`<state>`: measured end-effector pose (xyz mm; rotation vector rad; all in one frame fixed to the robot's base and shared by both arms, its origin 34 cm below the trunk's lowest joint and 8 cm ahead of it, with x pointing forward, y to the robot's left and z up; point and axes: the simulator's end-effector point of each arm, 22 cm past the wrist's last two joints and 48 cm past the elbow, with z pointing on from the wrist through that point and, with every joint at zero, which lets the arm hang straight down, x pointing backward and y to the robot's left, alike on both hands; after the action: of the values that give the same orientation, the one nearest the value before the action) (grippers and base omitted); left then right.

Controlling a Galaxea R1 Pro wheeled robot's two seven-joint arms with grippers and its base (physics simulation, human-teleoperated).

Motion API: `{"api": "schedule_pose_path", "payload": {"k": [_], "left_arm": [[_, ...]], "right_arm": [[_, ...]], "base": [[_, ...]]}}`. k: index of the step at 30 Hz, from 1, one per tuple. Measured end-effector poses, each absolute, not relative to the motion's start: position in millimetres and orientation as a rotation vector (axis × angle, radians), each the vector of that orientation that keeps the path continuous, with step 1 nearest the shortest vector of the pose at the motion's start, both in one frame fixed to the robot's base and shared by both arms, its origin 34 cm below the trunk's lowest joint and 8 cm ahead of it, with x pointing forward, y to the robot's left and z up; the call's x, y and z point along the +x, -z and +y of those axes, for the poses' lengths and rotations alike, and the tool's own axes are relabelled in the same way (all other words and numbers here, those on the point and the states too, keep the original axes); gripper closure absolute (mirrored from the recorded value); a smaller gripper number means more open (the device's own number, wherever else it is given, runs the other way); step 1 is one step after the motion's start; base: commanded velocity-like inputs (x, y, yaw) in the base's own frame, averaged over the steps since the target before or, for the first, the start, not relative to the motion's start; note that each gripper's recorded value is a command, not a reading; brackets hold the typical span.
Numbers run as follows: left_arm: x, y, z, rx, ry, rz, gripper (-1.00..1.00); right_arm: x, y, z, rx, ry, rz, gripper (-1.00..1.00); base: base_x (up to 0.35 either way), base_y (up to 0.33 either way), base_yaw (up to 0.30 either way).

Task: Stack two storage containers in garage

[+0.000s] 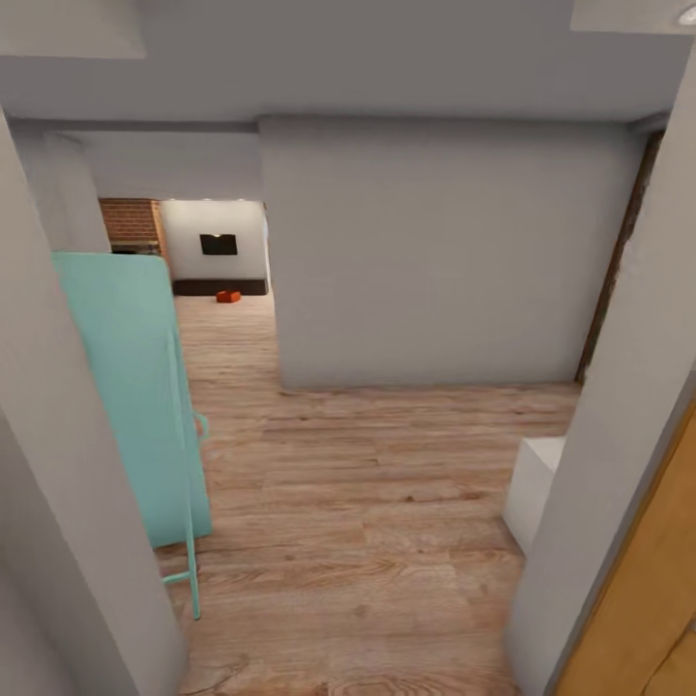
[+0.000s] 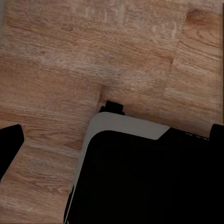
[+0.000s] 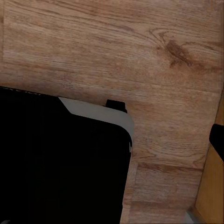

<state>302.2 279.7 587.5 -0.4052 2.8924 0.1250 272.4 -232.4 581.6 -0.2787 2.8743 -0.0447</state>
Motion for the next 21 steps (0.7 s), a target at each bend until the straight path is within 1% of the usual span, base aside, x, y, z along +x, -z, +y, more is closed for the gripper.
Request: {"api": "schedule_pose_path", "payload": {"k": [21], "left_arm": [[302.3,-587.5,279.7,-0.405,-0.125,2.892,-1.00]], "right_arm": [[272.4,-581.6,-232.5,-0.278,0.046,2.874,-1.00]], "base": [[0.323,0.000,0.000]]}}
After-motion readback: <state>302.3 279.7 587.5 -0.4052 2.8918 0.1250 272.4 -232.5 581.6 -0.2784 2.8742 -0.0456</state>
